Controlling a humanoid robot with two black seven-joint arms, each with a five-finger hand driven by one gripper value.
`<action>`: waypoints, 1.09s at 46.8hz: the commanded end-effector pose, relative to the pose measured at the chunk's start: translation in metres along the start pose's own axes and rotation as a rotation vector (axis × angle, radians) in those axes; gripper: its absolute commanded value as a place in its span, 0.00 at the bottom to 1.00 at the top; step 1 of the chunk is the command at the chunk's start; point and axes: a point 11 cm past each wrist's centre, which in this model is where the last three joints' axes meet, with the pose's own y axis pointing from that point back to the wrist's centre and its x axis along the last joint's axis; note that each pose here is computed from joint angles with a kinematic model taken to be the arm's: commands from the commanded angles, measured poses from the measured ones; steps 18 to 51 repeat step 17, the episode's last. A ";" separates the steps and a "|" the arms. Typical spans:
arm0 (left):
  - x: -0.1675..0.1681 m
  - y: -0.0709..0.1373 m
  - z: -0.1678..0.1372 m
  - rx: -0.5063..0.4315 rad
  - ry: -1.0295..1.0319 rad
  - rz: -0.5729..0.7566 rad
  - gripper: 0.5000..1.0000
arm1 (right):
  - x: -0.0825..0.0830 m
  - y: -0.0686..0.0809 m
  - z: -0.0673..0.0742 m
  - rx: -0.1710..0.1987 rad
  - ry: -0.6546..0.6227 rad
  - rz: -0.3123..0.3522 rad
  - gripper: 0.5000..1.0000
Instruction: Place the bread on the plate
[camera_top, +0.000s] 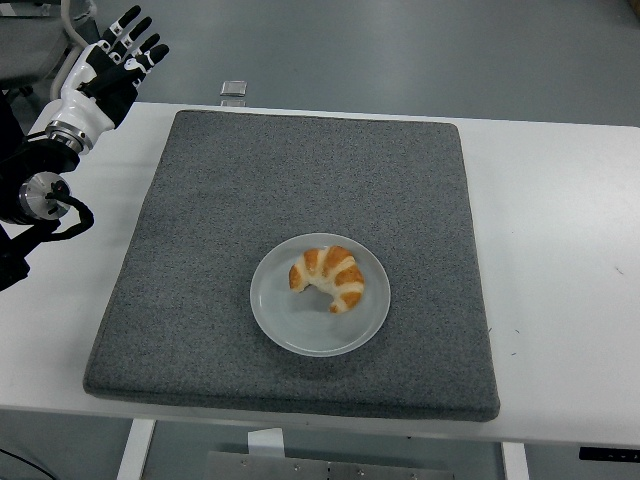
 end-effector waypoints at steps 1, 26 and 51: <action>0.002 0.001 -0.002 0.014 0.007 0.006 0.98 | 0.000 0.000 0.000 0.000 0.000 0.000 0.86; 0.005 0.005 -0.010 0.041 0.005 0.008 0.98 | 0.000 0.000 0.001 -0.002 0.000 0.000 0.86; 0.005 0.005 -0.010 0.041 0.005 0.008 0.98 | 0.000 0.000 0.001 -0.002 0.000 0.000 0.86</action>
